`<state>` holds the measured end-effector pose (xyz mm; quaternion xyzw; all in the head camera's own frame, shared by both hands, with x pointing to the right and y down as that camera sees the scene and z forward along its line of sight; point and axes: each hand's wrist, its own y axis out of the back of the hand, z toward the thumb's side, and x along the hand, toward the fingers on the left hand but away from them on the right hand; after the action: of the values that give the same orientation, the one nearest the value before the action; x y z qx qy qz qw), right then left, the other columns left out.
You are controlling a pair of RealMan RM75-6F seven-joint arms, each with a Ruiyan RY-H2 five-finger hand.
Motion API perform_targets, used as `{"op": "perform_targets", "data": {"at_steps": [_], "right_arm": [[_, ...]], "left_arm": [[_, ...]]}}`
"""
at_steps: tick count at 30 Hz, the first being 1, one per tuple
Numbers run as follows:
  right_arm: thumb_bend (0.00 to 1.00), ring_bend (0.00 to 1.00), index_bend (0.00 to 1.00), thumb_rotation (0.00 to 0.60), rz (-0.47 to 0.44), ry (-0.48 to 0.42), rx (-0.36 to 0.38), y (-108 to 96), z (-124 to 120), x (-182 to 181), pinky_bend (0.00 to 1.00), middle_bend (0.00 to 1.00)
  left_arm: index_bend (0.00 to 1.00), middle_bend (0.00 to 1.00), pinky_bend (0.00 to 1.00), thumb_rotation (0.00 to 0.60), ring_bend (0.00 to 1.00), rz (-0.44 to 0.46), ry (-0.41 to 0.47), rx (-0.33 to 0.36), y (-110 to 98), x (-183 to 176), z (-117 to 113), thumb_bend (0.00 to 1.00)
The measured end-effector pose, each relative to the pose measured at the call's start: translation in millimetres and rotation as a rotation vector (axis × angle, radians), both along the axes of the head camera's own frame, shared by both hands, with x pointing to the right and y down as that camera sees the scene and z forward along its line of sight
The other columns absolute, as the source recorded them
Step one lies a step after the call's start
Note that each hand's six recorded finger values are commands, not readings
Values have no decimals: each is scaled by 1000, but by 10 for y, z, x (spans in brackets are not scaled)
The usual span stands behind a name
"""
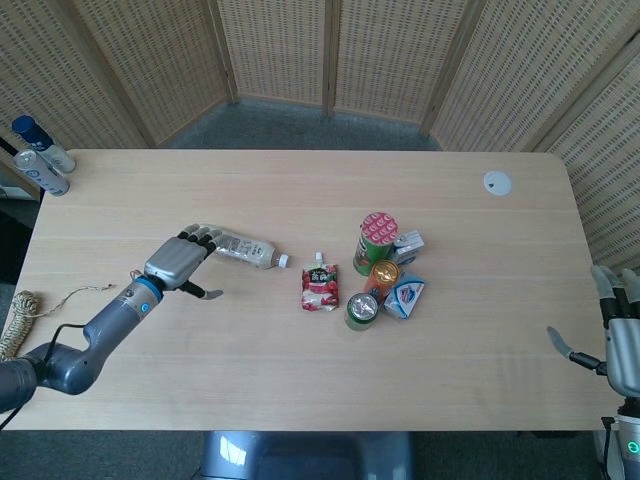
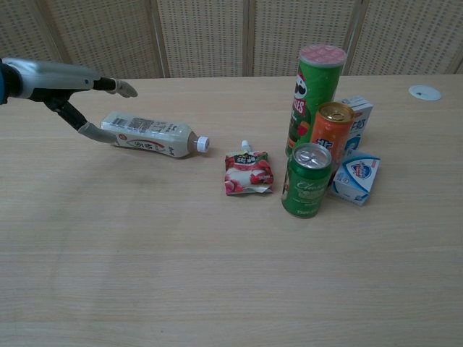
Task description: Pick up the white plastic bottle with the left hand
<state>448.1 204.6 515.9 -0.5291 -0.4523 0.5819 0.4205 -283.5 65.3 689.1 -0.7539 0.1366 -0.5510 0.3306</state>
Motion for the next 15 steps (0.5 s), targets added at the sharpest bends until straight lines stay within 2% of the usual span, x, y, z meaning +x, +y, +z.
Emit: {"op": "perform_targets", "data": {"at_steps": [9, 15], "right_arm": [[267, 0, 0, 252, 42, 16, 3, 76, -43, 135, 0, 130], [266, 0, 0, 253, 53, 19, 4, 83, -47, 168, 0, 129]], "left_arm": [[0, 0, 0, 388, 0, 60, -18, 57, -208, 261, 318, 238], [0, 0, 0, 390, 0, 98, -41, 66, -256, 485, 563, 239]]}}
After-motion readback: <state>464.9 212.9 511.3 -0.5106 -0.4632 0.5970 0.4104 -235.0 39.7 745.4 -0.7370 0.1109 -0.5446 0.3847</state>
